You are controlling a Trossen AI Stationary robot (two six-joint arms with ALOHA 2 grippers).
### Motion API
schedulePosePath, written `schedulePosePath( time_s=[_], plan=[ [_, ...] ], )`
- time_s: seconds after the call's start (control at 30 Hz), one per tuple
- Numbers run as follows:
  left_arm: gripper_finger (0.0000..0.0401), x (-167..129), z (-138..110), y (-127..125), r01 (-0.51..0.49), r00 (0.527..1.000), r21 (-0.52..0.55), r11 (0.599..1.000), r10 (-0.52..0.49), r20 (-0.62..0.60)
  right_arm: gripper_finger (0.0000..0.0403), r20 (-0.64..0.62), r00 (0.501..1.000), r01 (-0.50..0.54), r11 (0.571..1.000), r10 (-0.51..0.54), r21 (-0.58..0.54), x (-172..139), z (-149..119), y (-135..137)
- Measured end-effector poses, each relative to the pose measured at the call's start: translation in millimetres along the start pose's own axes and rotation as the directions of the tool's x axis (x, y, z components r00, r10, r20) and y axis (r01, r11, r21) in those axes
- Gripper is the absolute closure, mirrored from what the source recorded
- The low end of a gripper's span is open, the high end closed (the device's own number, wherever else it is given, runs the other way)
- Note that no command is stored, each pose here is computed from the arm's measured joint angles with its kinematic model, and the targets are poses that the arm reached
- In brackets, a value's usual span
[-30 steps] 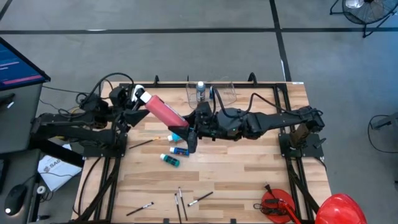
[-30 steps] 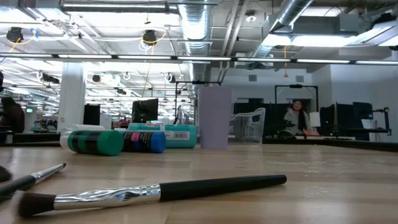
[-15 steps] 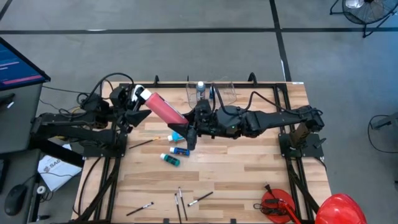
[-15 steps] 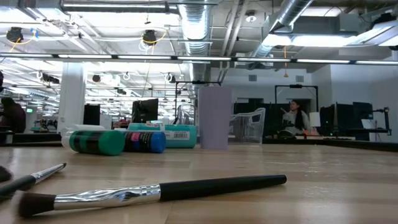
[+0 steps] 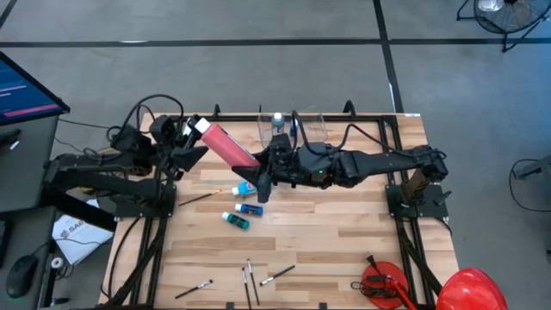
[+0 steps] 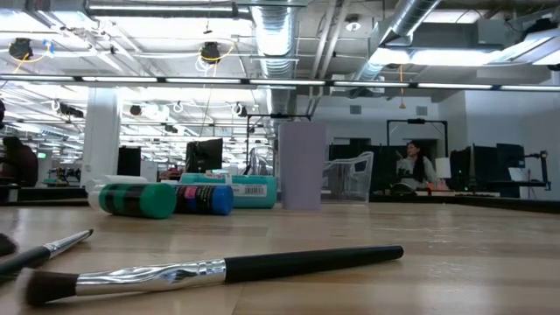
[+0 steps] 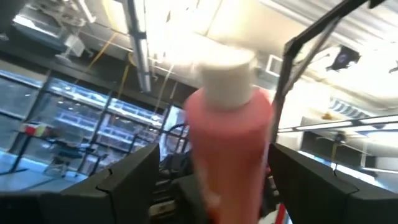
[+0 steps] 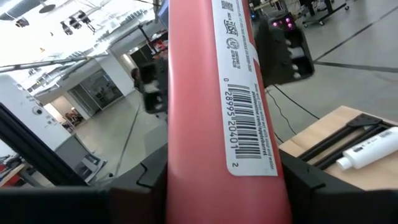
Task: Pick & Place Paint Supplies
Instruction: Put the red paint bottle into the transparent bin
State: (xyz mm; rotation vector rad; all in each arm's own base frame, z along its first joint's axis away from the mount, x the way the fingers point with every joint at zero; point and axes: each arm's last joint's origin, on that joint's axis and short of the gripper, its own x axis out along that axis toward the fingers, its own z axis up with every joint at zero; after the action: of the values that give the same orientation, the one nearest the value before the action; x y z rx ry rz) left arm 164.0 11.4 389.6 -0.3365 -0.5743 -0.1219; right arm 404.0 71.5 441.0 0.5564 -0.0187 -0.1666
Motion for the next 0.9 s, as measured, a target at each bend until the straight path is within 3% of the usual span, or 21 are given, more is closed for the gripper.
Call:
schedulePosePath(
  time_s=[0.33,0.9],
  plan=[
    [0.0105,14.9,-4.0,1.6,0.039,0.999,-0.038,0.999,-0.041,-0.035,0.0214,0.001,1.000,0.008,1.000,-0.008,0.002,1.0,1.1,-2.5],
    [0.0110,16.5,0.4,1.6,0.017,0.999,-0.052,0.998,-0.015,0.044,0.0226,-0.008,1.000,0.014,1.000,-0.014,-0.003,1.0,0.2,-3.2]
  ],
)
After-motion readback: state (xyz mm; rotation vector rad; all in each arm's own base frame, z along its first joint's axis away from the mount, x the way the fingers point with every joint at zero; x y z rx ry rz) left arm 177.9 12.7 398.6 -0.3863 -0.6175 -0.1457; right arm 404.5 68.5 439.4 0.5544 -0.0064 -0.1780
